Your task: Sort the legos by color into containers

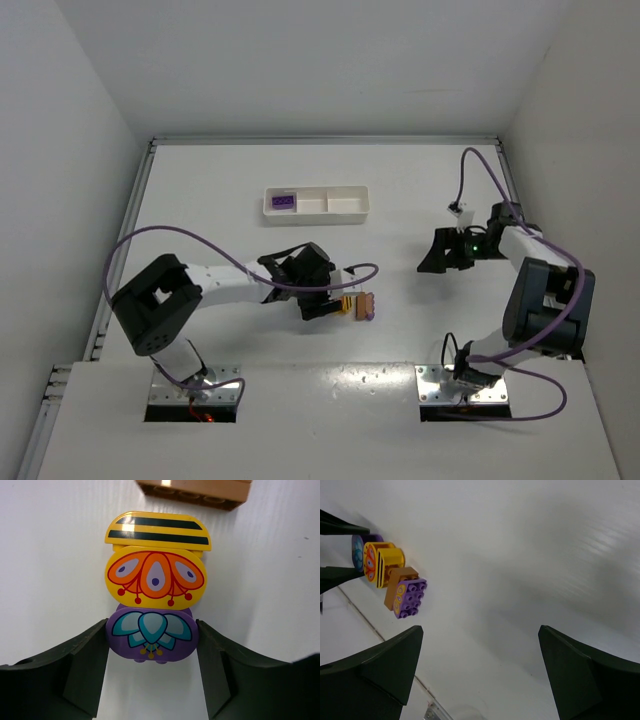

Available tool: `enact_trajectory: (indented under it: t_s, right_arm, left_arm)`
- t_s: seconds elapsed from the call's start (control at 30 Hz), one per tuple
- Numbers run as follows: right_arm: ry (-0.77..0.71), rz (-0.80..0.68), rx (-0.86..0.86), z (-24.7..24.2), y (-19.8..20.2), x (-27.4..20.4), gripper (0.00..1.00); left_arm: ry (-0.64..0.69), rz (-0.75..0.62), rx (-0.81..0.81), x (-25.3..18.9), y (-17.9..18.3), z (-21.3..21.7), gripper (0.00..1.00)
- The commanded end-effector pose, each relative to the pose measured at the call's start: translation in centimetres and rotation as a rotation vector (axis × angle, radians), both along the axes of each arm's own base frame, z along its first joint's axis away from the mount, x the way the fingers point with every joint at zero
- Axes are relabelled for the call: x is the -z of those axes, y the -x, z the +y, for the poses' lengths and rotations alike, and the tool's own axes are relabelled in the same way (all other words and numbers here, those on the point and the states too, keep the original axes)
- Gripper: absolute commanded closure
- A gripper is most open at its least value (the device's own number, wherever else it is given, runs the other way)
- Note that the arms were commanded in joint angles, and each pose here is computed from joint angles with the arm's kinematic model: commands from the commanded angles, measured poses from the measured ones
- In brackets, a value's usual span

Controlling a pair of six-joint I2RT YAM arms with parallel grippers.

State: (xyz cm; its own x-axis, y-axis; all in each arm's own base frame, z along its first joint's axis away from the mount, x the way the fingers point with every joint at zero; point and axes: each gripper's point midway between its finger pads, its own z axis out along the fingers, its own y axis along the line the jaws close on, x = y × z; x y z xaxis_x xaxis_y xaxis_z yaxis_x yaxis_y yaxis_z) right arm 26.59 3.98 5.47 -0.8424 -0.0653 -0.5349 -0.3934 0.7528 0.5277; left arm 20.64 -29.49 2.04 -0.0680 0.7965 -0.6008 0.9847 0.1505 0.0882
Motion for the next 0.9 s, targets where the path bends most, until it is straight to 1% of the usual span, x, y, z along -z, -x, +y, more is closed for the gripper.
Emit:
enact_trajectory:
  t_s: [0.0,0.1,0.13,0.17,0.2,0.3,0.33,0.43,0.47,0.53,0.63,0.73,0.77,0.8,0.83,0.87]
  right_arm:
    - [-0.072,-0.028,-0.058,1.8,-1.3,-1.4,0.01]
    - [-0.155,-0.005,-0.117,3.9,-1.1,-2.5,0.01]
    - [-0.203,0.001,-0.136,4.7,-1.0,-3.1,0.01]
    - [-0.23,0.01,-0.167,5.2,-0.9,-3.0,0.01]
    - [-0.262,0.045,-0.182,5.8,-0.3,-3.1,0.01]
    - [-0.331,0.064,-0.249,7.1,-0.2,-3.3,0.01]
    - [-0.361,0.09,-0.262,7.7,0.4,-3.4,0.01]
    - [-0.403,0.075,-0.305,8.3,1.0,-3.8,0.01]
    - [-0.411,0.062,-0.319,8.3,1.0,-4.0,0.01]
    - [-0.415,0.034,-0.362,8.6,1.6,-4.1,0.01]
    - [-0.42,0.014,-0.392,8.9,1.9,-4.2,0.01]
    - [-0.449,0.027,-0.408,9.4,2.3,-4.5,0.01]
    - [-0.447,0.02,-0.412,9.3,2.2,-4.7,0.01]
    - [-0.457,0.054,-0.414,9.6,2.5,-4.3,0.01]
    - [-0.452,0.03,-0.429,9.5,2.3,-4.4,0.02]
    - [-0.47,0.049,-0.424,9.6,2.5,-4.4,0.02]
  left_arm:
    - [0.031,-0.105,-0.095,-1.8,-1.6,0.3,0.72]
    - [0.083,-0.171,-0.15,-3.6,-2.7,0.6,0.72]
    - [0.086,-0.182,-0.157,-3.8,-2.9,0.7,0.72]
    - [0.077,-0.194,-0.17,-3.8,-3.1,1.0,0.72]
    - [0.091,-0.212,-0.177,-4.3,-3.4,0.9,0.73]
    - [0.102,-0.229,-0.186,-4.8,-3.7,0.8,0.73]
    - [0.118,-0.24,-0.187,-5.5,-3.9,0.6,0.75]
    - [0.158,-0.228,-0.144,-6.7,-3.7,-0.7,0.75]
    - [0.166,-0.214,-0.141,-7.0,-3.6,-0.9,0.76]
    - [0.192,-0.179,-0.115,-7.4,-3.1,-1.8,0.76]
    - [0.227,-0.165,-0.119,-8.4,-3.5,-3.0,0.76]
    - [0.245,-0.161,-0.117,-9.3,-4.0,-3.9,0.76]
    - [0.27,-0.162,-0.116,-10.3,-4.1,-4.5,0.76]
    - [0.259,-0.154,-0.116,-9.9,-4.2,-4.6,0.76]
    - [0.259,-0.152,-0.107,-9.9,-4.0,-5.0,0.76]
    - [0.272,-0.153,-0.113,-10.4,-4.2,-5.3,0.76]
